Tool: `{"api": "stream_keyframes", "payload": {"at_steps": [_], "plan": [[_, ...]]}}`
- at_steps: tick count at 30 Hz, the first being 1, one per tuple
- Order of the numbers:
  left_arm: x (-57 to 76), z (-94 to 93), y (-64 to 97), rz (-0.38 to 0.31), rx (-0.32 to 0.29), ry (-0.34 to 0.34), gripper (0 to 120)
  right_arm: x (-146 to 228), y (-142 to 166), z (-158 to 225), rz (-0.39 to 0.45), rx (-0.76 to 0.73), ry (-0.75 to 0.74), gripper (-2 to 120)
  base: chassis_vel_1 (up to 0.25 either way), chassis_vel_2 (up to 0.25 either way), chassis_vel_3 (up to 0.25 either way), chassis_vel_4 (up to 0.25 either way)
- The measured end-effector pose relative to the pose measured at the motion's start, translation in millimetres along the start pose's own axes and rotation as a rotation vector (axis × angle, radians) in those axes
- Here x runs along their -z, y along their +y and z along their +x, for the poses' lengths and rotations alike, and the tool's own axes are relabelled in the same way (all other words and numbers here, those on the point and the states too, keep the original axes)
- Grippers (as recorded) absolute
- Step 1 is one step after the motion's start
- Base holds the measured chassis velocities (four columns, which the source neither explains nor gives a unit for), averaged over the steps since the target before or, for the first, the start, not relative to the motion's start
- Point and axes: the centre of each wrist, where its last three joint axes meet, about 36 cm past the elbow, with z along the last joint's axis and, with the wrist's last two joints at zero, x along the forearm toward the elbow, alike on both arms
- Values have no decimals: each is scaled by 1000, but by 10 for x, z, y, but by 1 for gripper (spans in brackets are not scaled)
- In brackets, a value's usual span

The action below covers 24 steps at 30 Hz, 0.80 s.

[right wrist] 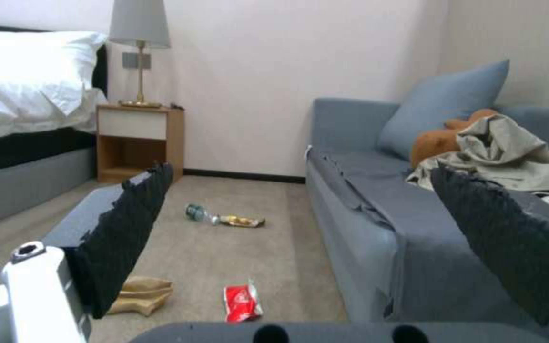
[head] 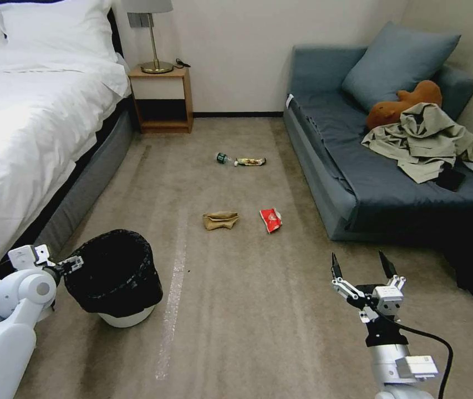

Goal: Pick up the trash bin, then pick up the garbage on the floor and place it into the trash bin.

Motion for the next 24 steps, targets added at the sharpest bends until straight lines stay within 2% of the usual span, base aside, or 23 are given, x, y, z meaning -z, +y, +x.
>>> {"api": "stream_keyframes", "payload": {"at_steps": [7,18,21,23,24], "plan": [[-14,-160,-106,2,3,50,100,-13,28,-4,-7,-6,-1,100,0,0,0,0],[9,-319,-243,-14,0,78,100,-32,17,-3,-7,-14,3,100,0,0,0,0],[5,-345,-287,-16,-6,84,94,-34,10,6,-6,-19,5,100,0,0,0,0],[0,-364,-312,-13,-10,89,84,-34,-3,16,-4,-25,7,100,0,0,0,0],[0,-364,-312,-13,-10,89,84,-34,-3,16,-4,-25,7,100,0,0,0,0]]}}
